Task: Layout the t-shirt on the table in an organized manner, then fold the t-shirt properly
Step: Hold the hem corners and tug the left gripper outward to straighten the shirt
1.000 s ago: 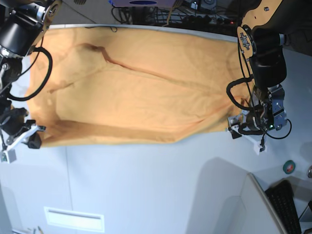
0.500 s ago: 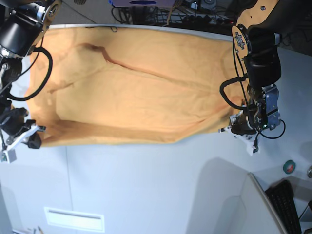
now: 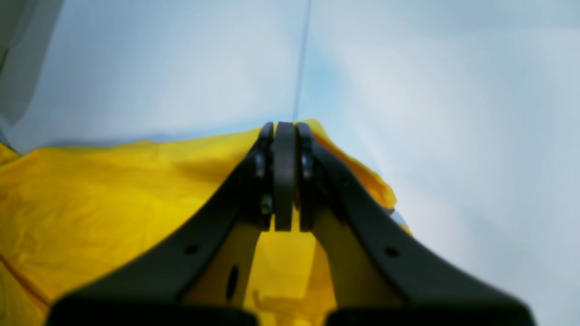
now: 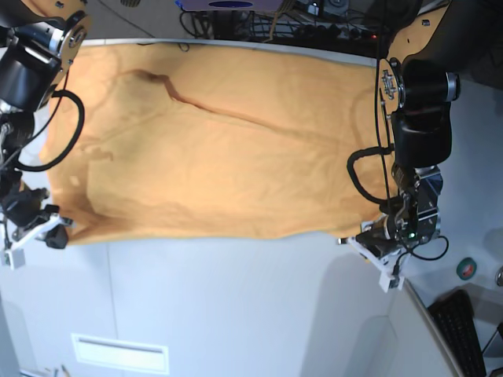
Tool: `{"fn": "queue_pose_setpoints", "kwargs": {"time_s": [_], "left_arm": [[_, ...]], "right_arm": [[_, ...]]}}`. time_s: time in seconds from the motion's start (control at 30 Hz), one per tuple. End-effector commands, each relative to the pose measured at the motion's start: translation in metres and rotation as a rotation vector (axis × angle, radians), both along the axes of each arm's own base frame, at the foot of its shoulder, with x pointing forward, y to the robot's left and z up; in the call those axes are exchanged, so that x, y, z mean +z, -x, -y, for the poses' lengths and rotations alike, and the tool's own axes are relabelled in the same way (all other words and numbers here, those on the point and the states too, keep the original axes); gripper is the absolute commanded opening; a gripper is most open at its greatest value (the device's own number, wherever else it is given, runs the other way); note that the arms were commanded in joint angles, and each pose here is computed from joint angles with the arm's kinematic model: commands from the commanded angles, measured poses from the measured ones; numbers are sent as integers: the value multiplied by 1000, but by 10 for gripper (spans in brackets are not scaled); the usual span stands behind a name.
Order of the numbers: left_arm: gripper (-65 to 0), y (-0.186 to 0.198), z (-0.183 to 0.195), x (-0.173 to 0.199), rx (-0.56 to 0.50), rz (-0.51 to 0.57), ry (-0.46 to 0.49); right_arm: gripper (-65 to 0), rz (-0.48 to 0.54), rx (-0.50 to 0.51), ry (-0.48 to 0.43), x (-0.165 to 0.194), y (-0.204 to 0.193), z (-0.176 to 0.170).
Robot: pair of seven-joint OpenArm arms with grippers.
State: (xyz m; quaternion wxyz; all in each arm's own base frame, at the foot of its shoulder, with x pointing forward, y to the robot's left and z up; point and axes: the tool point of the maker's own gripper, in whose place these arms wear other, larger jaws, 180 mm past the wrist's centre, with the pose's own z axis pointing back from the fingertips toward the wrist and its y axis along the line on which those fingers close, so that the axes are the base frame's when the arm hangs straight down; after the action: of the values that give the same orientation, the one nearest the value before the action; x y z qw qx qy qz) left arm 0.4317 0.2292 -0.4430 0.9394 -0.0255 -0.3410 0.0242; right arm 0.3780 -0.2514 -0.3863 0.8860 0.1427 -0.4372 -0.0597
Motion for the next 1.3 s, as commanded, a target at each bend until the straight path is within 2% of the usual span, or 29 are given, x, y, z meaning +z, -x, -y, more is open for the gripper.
{"fn": "queue_pose_setpoints", "kwargs": {"time_s": [0.0, 0.23, 0.53, 0.73, 1.0, 1.27], "left_arm": [[-650, -18, -5, 23, 0, 63, -11], [-650, -37, -3, 44, -9, 111, -15], [-650, -24, -6, 31, -1, 93, -15], [-650, -14, -8, 27, 2, 194, -29], [-650, -22, -7, 44, -4, 257, -39], [-650, -6, -8, 17, 4, 133, -27]], "right_arm": [[-650, 94, -19, 8, 28, -19, 14], [-650, 131, -57, -17, 37, -42, 34], [-650, 109, -61, -17, 30, -37, 38], [-650, 63, -63, -26, 11, -23, 37], [-650, 75, -58, -10, 16, -23, 37], [-650, 85, -52, 20, 20, -15, 38]]}}
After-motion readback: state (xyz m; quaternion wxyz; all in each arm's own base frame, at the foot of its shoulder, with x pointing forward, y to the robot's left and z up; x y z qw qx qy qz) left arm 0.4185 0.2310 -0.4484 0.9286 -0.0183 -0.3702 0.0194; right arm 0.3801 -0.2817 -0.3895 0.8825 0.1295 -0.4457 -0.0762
